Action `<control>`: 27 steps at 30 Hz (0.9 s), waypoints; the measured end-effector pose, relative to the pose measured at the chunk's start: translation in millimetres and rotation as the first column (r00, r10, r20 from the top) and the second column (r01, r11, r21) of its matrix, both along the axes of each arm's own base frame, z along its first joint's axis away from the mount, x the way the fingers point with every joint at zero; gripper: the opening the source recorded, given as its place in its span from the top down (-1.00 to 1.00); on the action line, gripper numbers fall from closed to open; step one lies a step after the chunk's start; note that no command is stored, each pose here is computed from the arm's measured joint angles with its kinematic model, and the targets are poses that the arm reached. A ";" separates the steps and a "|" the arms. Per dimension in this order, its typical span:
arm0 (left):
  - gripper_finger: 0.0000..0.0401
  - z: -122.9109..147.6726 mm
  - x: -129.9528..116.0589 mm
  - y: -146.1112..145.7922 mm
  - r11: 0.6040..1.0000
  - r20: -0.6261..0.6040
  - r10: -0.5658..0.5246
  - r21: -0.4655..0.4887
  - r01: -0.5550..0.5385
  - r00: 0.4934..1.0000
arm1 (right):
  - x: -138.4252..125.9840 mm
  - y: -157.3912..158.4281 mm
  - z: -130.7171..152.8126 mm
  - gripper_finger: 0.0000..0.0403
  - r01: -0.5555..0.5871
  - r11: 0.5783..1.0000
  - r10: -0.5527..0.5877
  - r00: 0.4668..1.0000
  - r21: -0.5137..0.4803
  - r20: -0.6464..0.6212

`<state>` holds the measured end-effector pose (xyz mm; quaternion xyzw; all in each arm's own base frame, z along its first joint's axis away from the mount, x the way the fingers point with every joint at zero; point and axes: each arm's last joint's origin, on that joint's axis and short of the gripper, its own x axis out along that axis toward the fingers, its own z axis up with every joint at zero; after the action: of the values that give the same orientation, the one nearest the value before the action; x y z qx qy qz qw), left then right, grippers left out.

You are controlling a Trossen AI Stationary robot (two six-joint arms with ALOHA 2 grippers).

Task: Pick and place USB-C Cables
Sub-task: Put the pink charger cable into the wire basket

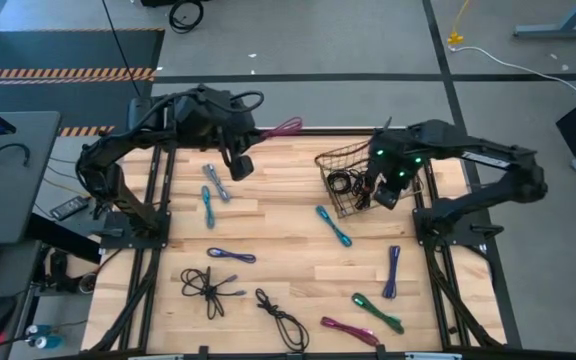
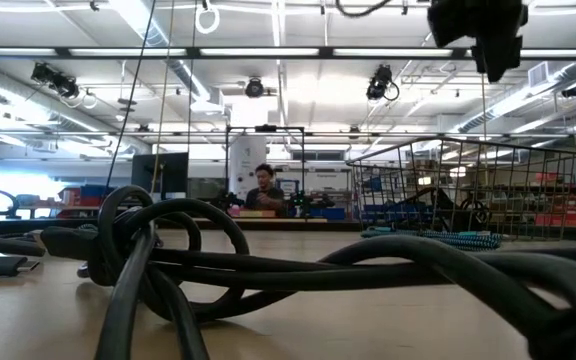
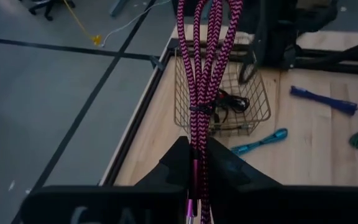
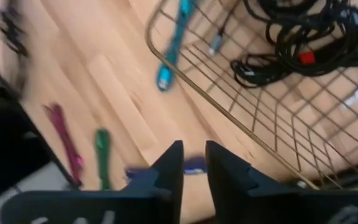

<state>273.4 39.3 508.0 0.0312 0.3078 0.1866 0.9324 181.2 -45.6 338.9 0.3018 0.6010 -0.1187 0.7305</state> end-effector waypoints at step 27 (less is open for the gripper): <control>0.84 -7.4 -5.6 -0.8 0.999 -0.081 0.025 -0.044 -0.029 0.996 | 77.1 -19.2 -83.7 0.22 -0.354 0.935 0.348 0.883 0.039 -0.314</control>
<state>267.8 38.6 500.6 0.0135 0.3497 0.1909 0.9171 258.3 -64.8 255.3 0.1583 0.7535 -0.0372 0.6370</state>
